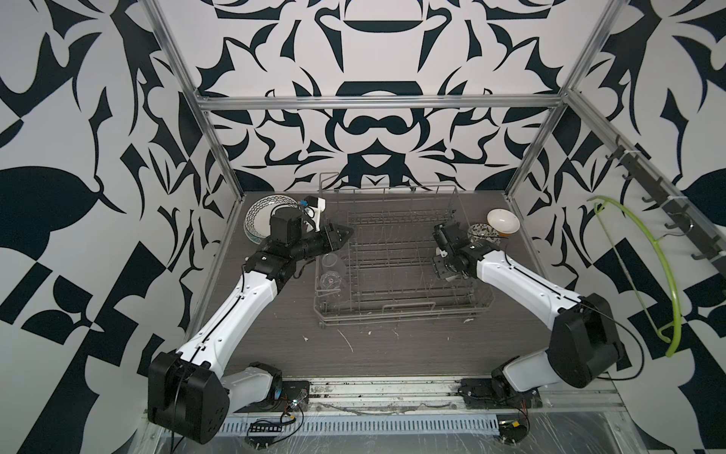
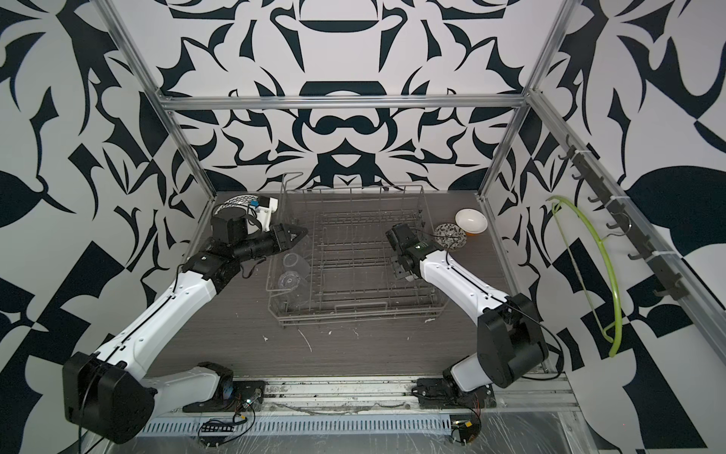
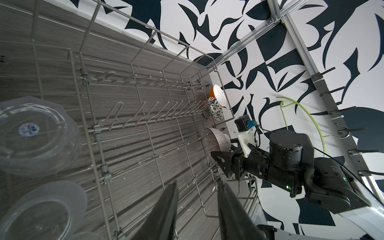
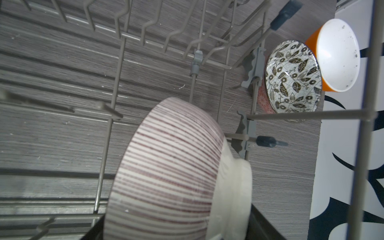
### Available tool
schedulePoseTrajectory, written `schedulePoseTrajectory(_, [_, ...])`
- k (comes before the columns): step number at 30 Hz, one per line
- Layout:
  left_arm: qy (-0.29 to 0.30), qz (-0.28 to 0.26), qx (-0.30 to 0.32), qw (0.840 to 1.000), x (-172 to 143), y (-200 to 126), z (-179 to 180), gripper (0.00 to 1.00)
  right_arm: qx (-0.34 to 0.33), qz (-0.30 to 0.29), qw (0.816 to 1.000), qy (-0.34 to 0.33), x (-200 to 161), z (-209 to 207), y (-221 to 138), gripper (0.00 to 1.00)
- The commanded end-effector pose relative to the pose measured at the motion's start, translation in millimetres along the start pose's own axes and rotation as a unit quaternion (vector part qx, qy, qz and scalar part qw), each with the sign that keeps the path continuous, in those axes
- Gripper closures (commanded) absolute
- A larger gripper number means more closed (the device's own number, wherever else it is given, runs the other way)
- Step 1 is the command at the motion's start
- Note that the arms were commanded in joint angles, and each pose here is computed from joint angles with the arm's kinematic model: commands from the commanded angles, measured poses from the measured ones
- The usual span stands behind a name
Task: Load bowls into a dish rack
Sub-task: Place the bowl in the dish rack.
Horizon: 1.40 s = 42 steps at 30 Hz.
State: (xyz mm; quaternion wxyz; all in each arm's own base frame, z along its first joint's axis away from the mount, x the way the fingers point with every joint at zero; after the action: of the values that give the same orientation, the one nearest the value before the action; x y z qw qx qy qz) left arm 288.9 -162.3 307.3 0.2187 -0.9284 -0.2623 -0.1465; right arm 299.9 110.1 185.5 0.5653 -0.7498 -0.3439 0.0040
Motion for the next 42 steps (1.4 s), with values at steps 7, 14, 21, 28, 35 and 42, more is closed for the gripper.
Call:
schedulePoseTrajectory(7, [0.007, -0.008, -0.008, 1.000, 1, -3, -2, 0.63, 0.013, -0.090, 0.996, 0.026, 36, -6, -23, 0.55])
schedulePoseTrajectory(14, [0.004, -0.006, -0.011, 1.000, 1, -2, -2, 0.63, 0.009, -0.111, 0.993, 0.040, 36, -10, -35, 0.45])
schedulePoseTrajectory(21, [0.002, -0.004, -0.010, 1.000, 0, -1, 1, 0.63, -0.001, -0.128, 0.991, 0.050, 35, -16, -46, 0.39])
schedulePoseTrajectory(28, [0.001, -0.004, -0.009, 1.000, -2, -1, 3, 0.63, -0.005, -0.114, 0.992, 0.048, 37, -14, -37, 0.39])
schedulePoseTrajectory(35, [0.003, -0.005, -0.007, 1.000, -3, -1, 4, 0.63, 0.002, -0.097, 0.994, 0.045, 39, -10, -27, 0.30])
schedulePoseTrajectory(42, [0.004, -0.006, -0.007, 1.000, -3, -1, 4, 0.62, -0.017, -0.111, 0.992, 0.053, 39, -16, -35, 0.23])
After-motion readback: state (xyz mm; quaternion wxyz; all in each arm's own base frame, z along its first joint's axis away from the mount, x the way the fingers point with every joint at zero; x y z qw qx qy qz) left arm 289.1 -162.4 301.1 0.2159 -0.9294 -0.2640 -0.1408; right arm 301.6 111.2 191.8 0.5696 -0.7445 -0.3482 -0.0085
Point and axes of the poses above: each gripper's point midway between its finger pads, its own y axis out along the fingers, its own z axis along the line the jaws close on, x = y × z, the point moved 7 cm from there along -y, back along the fingers, and after that the axes turned 15 degrees about -y, right-handed, at the moved point
